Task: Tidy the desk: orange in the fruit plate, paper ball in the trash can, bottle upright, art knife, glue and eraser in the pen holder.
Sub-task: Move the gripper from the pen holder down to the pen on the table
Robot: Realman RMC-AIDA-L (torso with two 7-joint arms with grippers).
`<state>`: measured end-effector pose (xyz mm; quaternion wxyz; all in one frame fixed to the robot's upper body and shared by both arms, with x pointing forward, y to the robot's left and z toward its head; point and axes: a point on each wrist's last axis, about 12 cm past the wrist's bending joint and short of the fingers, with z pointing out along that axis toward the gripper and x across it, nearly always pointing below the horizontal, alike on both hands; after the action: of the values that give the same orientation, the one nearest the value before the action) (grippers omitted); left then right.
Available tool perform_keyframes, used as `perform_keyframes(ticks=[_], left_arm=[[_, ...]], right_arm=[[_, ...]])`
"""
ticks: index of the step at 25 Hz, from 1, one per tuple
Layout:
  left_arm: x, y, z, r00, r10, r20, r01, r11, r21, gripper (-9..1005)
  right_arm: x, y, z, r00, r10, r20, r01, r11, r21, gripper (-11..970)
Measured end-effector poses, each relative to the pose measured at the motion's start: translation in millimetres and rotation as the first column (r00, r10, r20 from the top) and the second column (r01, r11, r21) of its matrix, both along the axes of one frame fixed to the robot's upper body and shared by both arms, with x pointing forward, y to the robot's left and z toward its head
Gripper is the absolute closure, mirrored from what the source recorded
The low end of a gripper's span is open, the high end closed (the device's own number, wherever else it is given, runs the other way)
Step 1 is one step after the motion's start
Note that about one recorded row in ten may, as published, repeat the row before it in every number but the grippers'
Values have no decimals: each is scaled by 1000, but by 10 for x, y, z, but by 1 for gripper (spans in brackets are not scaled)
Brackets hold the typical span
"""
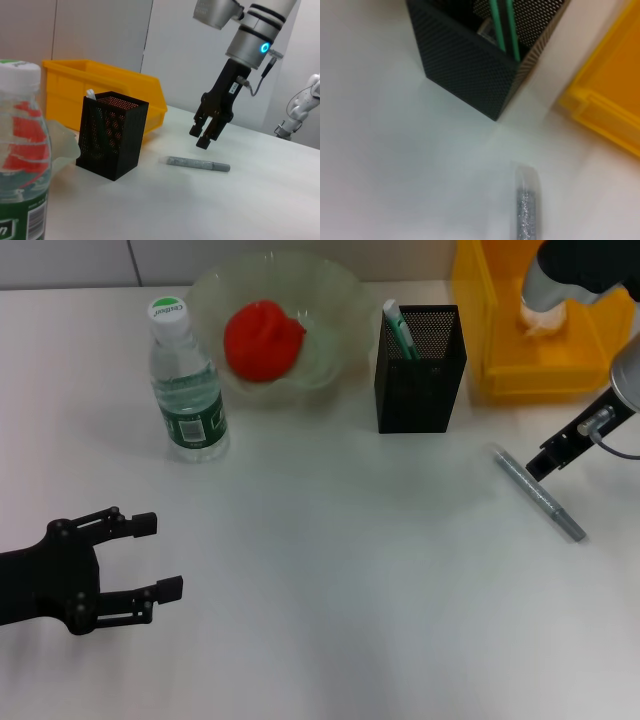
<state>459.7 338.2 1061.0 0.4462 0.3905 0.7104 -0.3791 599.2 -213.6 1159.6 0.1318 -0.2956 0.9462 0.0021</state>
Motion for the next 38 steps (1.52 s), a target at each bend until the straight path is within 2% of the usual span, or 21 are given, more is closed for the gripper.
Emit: perform_keyframes(ticks=[10, 25, 30, 37, 38], left_arm=[[42, -67, -5, 1000, -12, 1, 12, 1000, -2, 132], [57, -69, -18, 1000, -2, 0, 2, 1000, 7, 132], [60, -64, -18, 1000, -1, 1, 1, 1000, 9, 132], [63, -62, -19, 1000, 2, 2, -2, 1000, 12, 132], [64, -62, -19, 1000, 2, 2, -2, 1000, 12, 132]], right_arm=[[50, -9, -229, 1000, -19, -22, 19, 1000, 12, 416], [75, 46, -354, 999, -12, -50, 13, 999, 29, 417], [66, 39, -381, 997, -17, -70, 20, 999, 36, 617], [61, 29, -390, 997, -21, -76, 24, 999, 37, 814], [59, 26, -373, 997, -21, -70, 24, 999, 40, 815]])
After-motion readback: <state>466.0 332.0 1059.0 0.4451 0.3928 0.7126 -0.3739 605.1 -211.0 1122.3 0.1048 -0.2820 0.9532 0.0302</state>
